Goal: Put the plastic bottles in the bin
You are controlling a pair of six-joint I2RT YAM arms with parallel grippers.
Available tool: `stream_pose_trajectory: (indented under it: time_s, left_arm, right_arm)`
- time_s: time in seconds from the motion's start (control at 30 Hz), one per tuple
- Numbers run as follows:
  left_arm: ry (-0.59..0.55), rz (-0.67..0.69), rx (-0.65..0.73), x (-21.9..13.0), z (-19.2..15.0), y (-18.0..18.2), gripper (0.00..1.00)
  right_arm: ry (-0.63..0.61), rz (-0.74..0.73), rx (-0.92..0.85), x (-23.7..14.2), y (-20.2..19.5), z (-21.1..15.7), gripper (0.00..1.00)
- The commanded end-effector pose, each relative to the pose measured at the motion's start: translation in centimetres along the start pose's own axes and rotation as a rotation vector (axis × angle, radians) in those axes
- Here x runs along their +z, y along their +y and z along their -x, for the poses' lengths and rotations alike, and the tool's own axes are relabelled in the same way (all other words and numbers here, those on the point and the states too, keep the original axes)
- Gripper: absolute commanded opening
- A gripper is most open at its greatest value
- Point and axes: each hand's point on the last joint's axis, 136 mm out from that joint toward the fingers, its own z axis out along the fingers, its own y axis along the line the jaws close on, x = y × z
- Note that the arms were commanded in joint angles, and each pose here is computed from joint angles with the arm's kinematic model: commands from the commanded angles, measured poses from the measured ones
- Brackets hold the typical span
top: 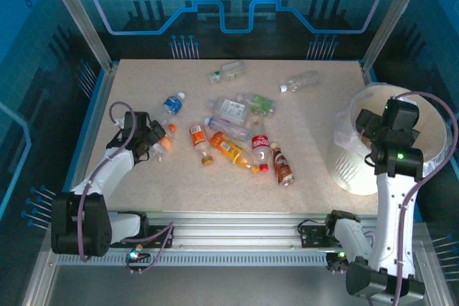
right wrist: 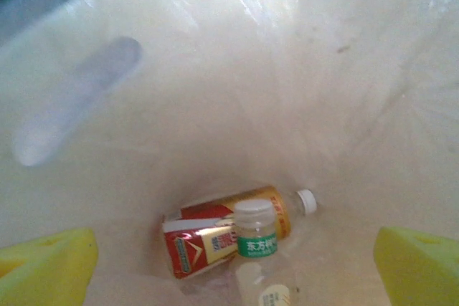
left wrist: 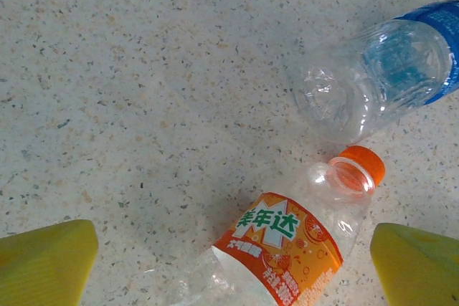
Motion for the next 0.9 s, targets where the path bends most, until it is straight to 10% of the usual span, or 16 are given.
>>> stream_pose_trajectory:
  time_s: [0.0, 0.47, 0.87]
  left_arm:
    - [0.023, -0.050, 0.064, 0.3, 0.8, -1.3, 0.99]
    - [0.156, -0.285, 0.223, 0.9, -3.2, -4.9, 0.99]
    - [0.331, -0.009, 0.382, 1.0, -7.7, -2.5, 0.95]
  right_arm:
    - [-0.098, 0.174, 0.019, -2.2, 2.8, 2.0, 1.00]
    - [-0.259, 0.524, 0.038, -6.7, 8.0, 4.4, 1.00]
    - [-0.282, 0.585, 0.052, -7.8, 8.9, 5.2, 1.00]
